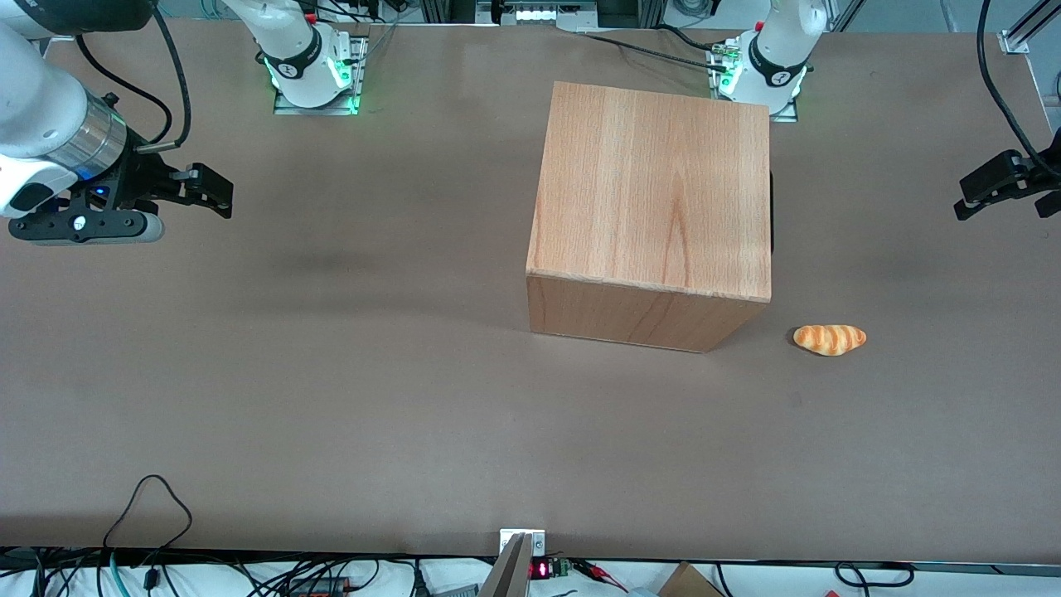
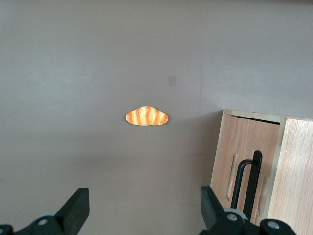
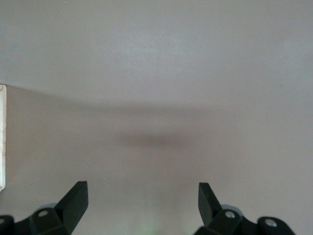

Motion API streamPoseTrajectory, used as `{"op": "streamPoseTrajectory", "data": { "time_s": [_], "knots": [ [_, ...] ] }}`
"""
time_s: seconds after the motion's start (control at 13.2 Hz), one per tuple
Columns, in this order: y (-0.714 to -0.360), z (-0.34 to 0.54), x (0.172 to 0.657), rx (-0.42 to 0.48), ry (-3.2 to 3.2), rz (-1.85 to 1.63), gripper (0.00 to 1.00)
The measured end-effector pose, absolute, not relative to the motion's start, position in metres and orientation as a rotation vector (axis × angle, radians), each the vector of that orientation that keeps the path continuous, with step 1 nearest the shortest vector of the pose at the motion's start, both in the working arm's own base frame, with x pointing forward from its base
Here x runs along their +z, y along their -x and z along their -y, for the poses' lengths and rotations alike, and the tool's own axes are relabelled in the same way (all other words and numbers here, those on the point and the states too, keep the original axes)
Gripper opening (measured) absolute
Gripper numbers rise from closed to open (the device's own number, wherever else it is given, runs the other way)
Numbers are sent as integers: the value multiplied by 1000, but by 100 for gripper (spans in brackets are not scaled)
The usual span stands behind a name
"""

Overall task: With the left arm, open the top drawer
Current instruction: 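Move the left gripper toward the black drawer handle on the wooden box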

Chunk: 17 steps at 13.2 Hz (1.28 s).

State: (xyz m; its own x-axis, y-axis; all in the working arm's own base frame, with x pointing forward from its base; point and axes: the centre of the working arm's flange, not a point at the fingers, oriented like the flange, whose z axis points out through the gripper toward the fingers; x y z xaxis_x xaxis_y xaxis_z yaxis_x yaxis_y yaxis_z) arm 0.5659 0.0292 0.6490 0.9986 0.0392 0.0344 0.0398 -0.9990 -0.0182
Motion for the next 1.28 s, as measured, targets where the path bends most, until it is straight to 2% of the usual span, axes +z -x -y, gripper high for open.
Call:
{"op": "streamPoseTrajectory", "data": {
  "time_s": [0.38, 0.68, 0.98, 1.28],
  "knots": [
    [-558, -28, 658, -44, 3124, 55, 100],
    [-552, -21, 644, 86, 3173, 45, 100],
    [-552, -3, 595, 251, 3301, 35, 100],
    [-553, 25, 527, 307, 3323, 5, 100]
  ]
}}
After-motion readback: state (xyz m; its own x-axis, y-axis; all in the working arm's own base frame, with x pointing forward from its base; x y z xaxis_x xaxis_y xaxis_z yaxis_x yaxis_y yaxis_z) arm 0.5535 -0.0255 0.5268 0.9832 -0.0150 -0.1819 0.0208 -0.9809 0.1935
